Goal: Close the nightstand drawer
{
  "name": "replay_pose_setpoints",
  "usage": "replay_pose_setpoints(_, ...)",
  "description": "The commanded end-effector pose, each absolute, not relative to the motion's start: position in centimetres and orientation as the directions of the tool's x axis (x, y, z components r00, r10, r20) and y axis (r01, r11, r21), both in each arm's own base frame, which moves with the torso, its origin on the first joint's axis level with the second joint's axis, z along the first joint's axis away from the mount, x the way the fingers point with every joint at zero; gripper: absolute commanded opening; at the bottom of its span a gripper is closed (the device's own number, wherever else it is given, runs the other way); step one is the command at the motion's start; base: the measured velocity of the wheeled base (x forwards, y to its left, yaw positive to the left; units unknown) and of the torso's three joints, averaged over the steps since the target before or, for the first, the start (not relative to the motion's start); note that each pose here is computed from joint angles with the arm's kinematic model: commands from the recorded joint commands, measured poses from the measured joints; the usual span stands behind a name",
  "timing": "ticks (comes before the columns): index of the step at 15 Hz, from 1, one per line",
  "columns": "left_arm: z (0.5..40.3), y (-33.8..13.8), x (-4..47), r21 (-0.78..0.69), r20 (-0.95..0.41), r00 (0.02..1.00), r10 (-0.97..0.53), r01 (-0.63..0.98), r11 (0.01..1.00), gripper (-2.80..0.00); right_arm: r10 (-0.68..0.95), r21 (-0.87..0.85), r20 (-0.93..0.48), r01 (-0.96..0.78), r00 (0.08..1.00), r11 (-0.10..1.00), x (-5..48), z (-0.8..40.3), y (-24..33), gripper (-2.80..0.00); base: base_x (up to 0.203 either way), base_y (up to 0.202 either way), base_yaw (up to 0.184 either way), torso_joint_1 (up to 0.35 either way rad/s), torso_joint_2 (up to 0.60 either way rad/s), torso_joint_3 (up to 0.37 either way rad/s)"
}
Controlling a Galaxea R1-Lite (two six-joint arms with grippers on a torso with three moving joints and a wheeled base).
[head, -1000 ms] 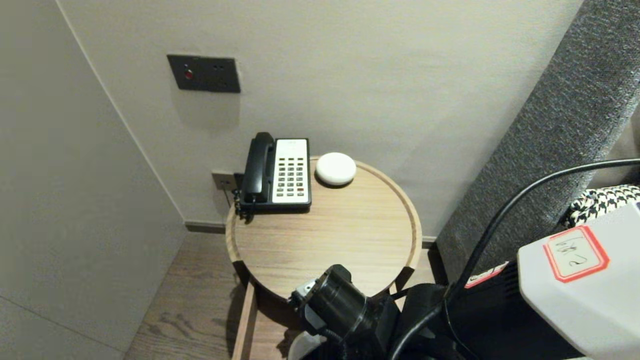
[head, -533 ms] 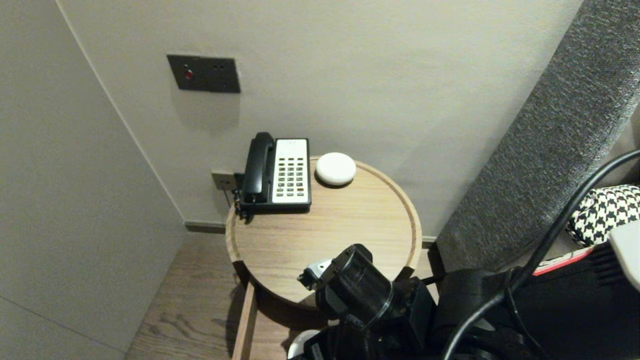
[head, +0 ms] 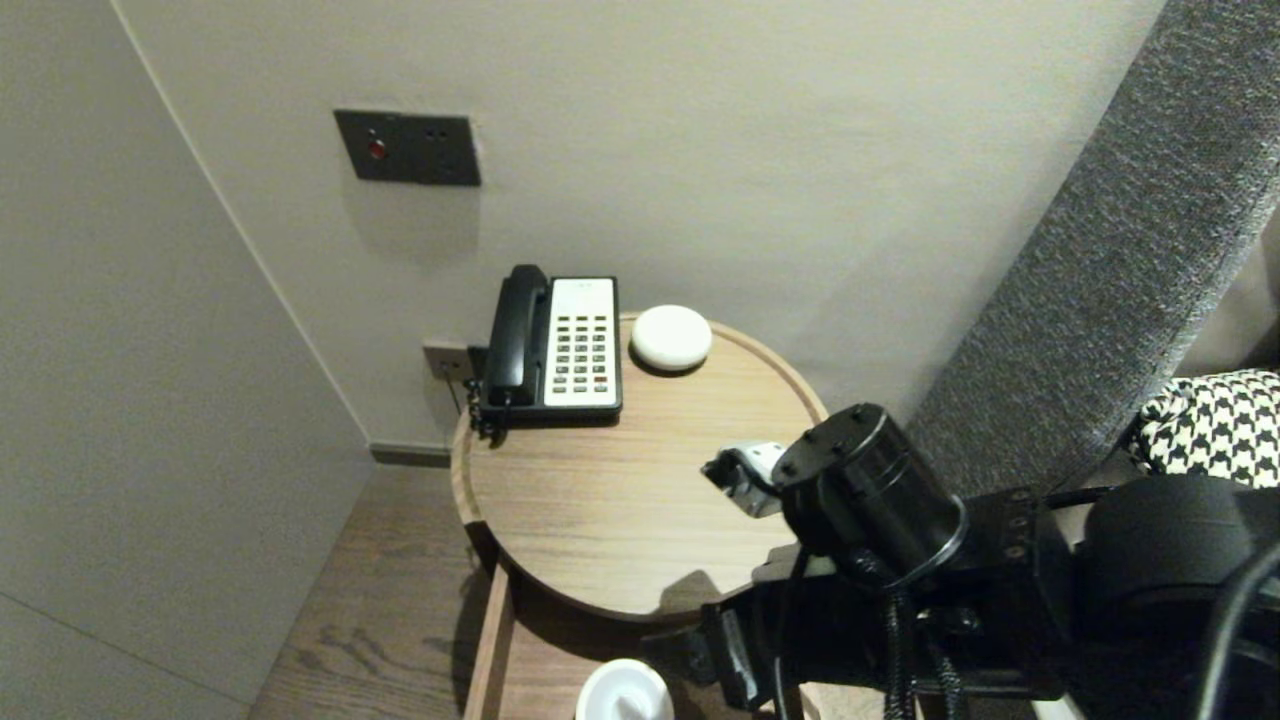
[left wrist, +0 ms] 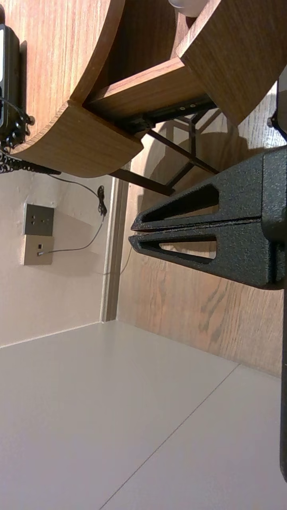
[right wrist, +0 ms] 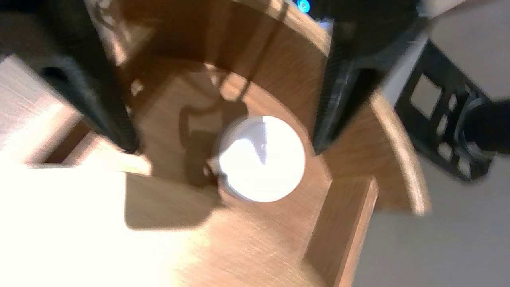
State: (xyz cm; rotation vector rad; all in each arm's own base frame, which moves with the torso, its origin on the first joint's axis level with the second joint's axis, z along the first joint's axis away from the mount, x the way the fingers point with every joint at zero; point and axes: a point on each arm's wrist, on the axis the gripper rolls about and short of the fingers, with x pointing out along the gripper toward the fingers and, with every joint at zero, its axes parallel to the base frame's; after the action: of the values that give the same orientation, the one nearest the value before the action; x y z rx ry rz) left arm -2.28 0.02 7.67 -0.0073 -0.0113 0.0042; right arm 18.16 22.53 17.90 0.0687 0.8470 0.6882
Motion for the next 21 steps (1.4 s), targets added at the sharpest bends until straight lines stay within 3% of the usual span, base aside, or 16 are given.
replay_pose_setpoints(1, 7.7, 0.0, -2.3, -0.008, 0.012, 1.0, 0.005, -0.005, 1.0, -2.8, 0.581, 0.343, -0.603, -0.479, 0.547, 0.808, 17.9, 20.3, 18.6, -2.8, 0.0, 0.0, 0.0, 0.0, 0.0, 0.0)
replay_pose_setpoints(7, 7.7, 0.0, -2.3, -0.008, 0.012, 1.0, 0.005, -0.005, 1.0, -2.8, 0.522, 0.352, -0.616, -0.387, 0.59, 0.852, 15.6, 19.9, 13.3, -2.8, 0.0, 0.0, 0.0, 0.0, 0.0, 0.0)
replay_pose_setpoints(16, 7.7, 0.0, -2.3, -0.008, 0.012, 1.0, 0.005, -0.005, 1.0, -2.8, 0.413, 0.313, -0.783, -0.279, 0.466, 0.908, 10.9, 13.9, 9.3, -2.8, 0.0, 0.0, 0.0, 0.0, 0.0, 0.0)
replay_pose_setpoints(21, 7.7, 0.0, -2.3, -0.008, 0.012, 1.0, 0.005, -0.005, 1.0, -2.8, 0.436, 0.337, -0.832, -0.311, 0.342, 0.889, 10.7, 12.1, 9.7, -2.8, 0.0, 0.0, 0.0, 0.0, 0.0, 0.0)
